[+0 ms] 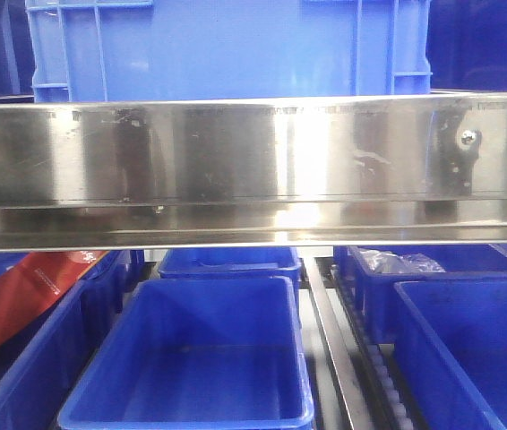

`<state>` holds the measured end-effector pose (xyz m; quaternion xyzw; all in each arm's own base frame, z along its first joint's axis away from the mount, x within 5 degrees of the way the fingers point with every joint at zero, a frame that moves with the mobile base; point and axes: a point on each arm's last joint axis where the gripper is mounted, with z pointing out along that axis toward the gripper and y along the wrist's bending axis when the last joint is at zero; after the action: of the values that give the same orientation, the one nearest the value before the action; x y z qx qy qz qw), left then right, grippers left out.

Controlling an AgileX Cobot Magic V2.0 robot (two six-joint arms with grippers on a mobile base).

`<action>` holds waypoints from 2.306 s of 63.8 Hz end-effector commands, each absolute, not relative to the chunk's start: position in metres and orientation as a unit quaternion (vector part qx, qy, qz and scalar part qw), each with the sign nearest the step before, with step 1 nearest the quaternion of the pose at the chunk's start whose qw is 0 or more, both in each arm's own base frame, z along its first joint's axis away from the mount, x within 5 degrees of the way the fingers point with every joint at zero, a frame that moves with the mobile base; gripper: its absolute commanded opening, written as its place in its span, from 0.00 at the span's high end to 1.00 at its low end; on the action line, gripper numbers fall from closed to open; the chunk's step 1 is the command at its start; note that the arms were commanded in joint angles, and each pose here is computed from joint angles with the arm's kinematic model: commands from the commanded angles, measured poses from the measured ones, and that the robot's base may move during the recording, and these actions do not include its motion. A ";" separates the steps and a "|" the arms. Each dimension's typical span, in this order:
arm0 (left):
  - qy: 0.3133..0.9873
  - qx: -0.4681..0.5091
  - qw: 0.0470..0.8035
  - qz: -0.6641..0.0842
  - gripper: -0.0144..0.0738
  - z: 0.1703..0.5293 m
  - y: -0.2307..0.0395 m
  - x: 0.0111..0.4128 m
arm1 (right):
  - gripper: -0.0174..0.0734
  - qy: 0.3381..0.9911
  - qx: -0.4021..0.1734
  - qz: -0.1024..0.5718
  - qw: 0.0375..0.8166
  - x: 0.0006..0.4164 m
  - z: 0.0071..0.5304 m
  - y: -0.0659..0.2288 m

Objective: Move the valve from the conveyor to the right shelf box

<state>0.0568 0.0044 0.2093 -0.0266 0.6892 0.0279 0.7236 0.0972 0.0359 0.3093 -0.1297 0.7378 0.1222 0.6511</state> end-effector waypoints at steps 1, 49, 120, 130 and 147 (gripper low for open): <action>0.679 -0.030 0.733 0.023 0.96 0.212 0.004 0.056 | 0.98 0.726 -0.128 0.115 0.665 0.097 0.312 0.034; 0.679 -0.030 0.733 0.023 0.96 0.212 0.004 0.056 | 0.98 0.711 0.017 0.022 0.702 0.067 0.262 0.001; 0.679 -0.030 0.733 0.023 0.96 0.212 0.004 0.056 | 0.98 0.710 0.009 0.023 0.703 0.056 0.204 0.001; 0.679 -0.030 0.733 0.023 0.96 0.212 0.004 0.056 | 0.98 0.710 0.009 0.023 0.703 0.056 0.204 0.001; 0.679 -0.030 0.733 0.023 0.96 0.212 0.004 0.056 | 0.98 0.710 0.009 0.023 0.703 0.056 0.204 0.001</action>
<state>0.0567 0.0044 0.2098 -0.0264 0.6871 0.0279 0.7256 0.0567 0.0017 0.2024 0.0092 0.7198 0.0262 0.6936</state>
